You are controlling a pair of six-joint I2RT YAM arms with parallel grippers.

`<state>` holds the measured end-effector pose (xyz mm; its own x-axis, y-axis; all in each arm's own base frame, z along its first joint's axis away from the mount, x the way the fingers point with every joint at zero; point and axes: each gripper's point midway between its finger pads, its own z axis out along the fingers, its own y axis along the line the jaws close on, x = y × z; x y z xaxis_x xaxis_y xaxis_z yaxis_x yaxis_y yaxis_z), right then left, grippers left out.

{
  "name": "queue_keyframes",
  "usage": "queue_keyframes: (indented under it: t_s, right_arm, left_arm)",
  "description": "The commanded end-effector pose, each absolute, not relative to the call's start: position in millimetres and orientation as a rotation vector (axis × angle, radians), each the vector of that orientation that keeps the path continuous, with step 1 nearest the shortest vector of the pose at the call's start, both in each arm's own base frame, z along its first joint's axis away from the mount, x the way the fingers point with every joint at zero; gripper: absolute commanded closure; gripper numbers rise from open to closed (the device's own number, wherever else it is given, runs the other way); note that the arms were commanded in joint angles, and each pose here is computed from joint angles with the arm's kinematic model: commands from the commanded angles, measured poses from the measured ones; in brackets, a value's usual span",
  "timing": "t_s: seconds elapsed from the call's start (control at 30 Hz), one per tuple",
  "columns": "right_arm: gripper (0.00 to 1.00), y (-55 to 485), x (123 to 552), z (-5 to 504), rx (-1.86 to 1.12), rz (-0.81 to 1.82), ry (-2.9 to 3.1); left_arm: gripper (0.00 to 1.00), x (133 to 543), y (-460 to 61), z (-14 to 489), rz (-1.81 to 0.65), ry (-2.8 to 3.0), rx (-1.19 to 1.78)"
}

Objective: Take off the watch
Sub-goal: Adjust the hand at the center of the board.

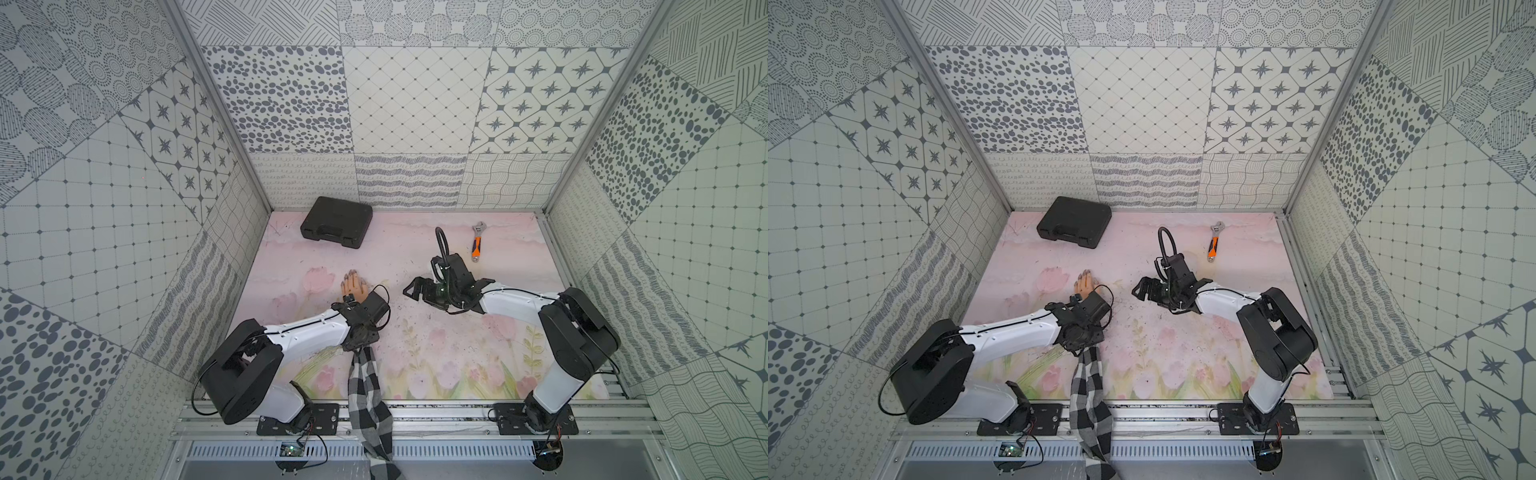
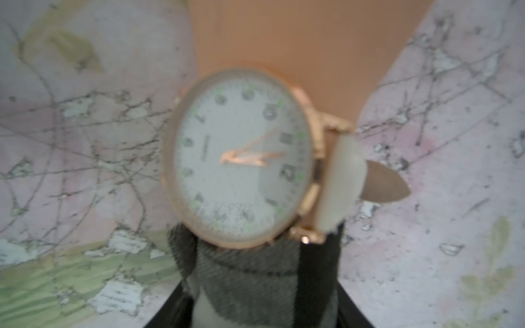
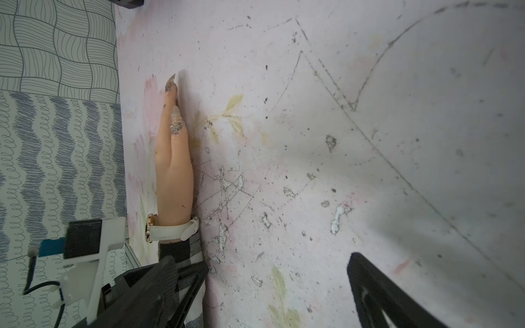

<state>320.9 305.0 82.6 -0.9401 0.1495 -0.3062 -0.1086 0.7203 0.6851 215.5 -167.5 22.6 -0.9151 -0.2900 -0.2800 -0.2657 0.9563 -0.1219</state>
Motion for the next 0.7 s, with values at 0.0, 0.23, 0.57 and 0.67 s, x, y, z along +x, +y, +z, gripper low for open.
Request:
queue_keyframes:
  t_s: [0.0,0.23,0.57,0.67]
  right_arm:
    - [0.04,313.9,324.4,108.5,0.018,1.169,2.481]
    - [0.04,314.9,326.8,116.1,0.158,1.365,2.381]
    - [0.08,312.1,323.5,115.9,0.211,1.423,2.345]
    - [0.12,312.0,323.5,115.4,0.213,1.43,2.341]
  left_arm:
    - [0.62,238.1,-216.5,43.1,-0.305,2.744,-0.228]
    - [0.63,237.5,-270.0,63.6,-0.471,2.688,-0.11]
    - [0.63,228.7,-306.7,72.4,-0.565,2.677,-0.047]
    - [0.63,228.5,-312.9,75.4,-0.596,2.671,-0.047]
